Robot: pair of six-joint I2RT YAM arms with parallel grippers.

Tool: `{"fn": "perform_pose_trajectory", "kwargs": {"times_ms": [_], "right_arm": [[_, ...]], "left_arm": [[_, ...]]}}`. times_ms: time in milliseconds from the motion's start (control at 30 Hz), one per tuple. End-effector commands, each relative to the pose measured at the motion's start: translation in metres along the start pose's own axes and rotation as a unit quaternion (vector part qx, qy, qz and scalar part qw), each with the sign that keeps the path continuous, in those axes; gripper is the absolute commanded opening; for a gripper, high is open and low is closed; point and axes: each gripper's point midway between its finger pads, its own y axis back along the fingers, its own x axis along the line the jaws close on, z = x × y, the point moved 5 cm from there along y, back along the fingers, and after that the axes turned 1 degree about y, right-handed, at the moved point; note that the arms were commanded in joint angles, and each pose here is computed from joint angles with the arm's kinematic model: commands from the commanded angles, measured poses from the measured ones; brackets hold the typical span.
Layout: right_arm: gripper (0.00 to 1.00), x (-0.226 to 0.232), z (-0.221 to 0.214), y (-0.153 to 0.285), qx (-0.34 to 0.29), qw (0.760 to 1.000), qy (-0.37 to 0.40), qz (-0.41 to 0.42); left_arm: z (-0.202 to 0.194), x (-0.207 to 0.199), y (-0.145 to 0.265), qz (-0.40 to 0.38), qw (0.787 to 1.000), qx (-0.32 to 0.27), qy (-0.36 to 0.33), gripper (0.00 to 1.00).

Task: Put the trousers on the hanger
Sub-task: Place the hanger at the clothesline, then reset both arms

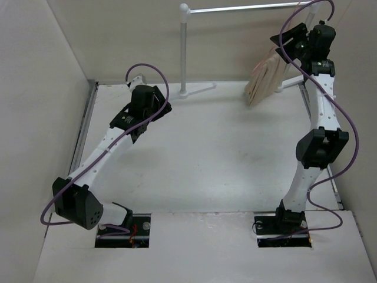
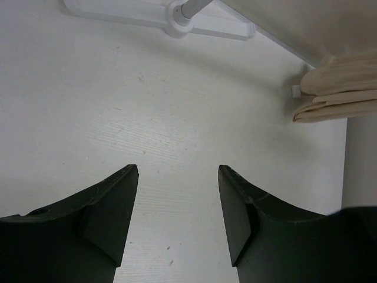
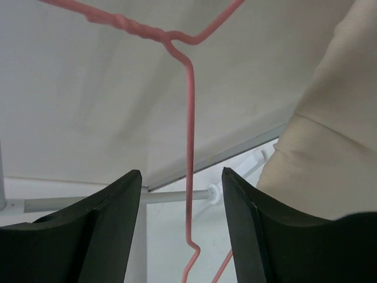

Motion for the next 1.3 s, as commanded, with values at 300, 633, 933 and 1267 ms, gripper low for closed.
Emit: {"fn": "perform_pose_trajectory", "kwargs": {"times_ms": [300, 633, 933, 1267], "right_arm": [[0.91, 0.025, 0.015, 0.037, -0.031, 0.999, 0.03, 0.03], [1.0, 0.015, -0.003, 0.103, -0.057, 0.998, 0.04, 0.004], [1.0, -0.09, -0.08, 0.158, -0.055, 0.988, 0.004, -0.147], [1.0, -0.183, -0.167, 0.202, -0.004, 0.963, -0.027, -0.267]], "left_arm": [[0.012, -0.007, -0.007, -0.011, 1.0, -0.013, 0.011, 0.55], [0.006, -0.006, -0.023, 0.004, 1.0, 0.026, 0.002, 0.56], [-0.051, -0.009, -0.034, 0.026, 0.992, 0.114, -0.044, 0.58], [-0.121, -0.003, -0.046, 0.042, 0.976, 0.196, -0.086, 0.58]]}}
